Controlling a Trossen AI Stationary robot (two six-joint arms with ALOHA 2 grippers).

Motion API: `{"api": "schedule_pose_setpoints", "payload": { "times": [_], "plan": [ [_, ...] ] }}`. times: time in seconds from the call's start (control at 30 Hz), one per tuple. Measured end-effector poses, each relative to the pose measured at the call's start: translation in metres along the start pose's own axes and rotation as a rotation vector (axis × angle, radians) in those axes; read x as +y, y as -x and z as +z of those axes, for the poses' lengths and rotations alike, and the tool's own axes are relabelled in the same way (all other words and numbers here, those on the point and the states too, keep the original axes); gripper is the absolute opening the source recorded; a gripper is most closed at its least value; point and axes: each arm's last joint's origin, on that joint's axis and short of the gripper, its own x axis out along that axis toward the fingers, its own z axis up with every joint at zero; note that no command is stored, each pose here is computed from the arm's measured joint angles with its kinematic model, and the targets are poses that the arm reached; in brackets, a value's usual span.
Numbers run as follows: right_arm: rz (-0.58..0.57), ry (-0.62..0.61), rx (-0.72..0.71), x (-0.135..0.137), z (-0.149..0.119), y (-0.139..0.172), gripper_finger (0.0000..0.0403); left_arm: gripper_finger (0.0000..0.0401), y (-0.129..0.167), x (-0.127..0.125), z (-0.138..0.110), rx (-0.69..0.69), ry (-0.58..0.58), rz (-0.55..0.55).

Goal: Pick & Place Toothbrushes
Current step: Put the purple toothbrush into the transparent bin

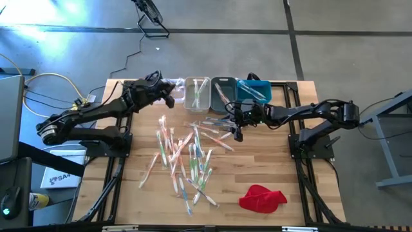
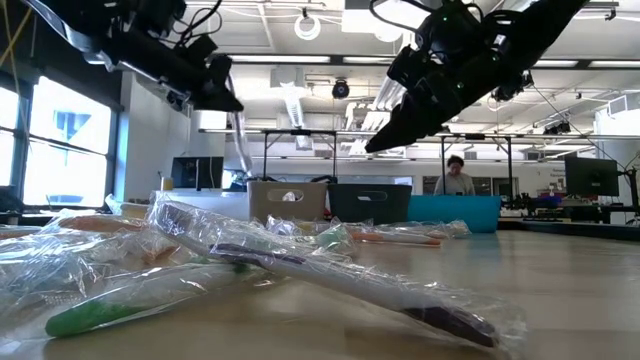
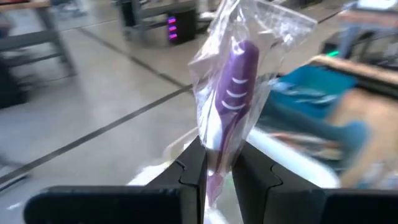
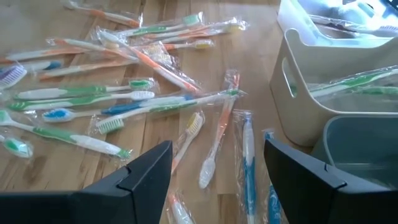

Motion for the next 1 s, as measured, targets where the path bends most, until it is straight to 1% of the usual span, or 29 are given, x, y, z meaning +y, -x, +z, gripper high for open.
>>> {"api": "schedule_pose_setpoints", "payload": {
  "times": [0.1, 0.23, 0.33, 0.53, 0.7, 0.87, 1.0],
  "plan": [
    [0.0, 0.0, 0.0, 0.0, 0.0, 0.0, 0.0246, 0.0051, -0.001, 0.007, -0.002, 0.017, -0.021, 0.07],
    [0.0, 0.0, 0.0, 0.0, 0.0, 0.0, 0.0246, 0.0051, -0.002, 0.012, -0.002, 0.023, -0.078, 0.152],
    [0.0, 0.0, 0.0, 0.0, 0.0, 0.0, 0.0246, 0.0051, -0.001, 0.013, -0.003, 0.037, -0.113, 0.203],
    [0.0, 0.0, 0.0, 0.0, 0.0, 0.0, 0.0246, 0.0051, -0.003, 0.016, -0.01, 0.107, -0.162, 0.287],
    [-0.002, 0.003, -0.012, 0.0, 0.001, 0.0, 0.0246, 0.0051, -0.013, 0.017, -0.022, 0.18, -0.204, 0.376],
    [-0.001, 0.004, -0.016, 0.0, 0.001, 0.0, 0.0246, 0.0051, -0.029, 0.015, -0.038, 0.259, -0.242, 0.4],
    [-0.002, 0.004, -0.016, 0.0, 0.002, 0.0, 0.0246, 0.0051, -0.041, 0.015, -0.05, 0.297, -0.275, 0.476]
  ]
}}
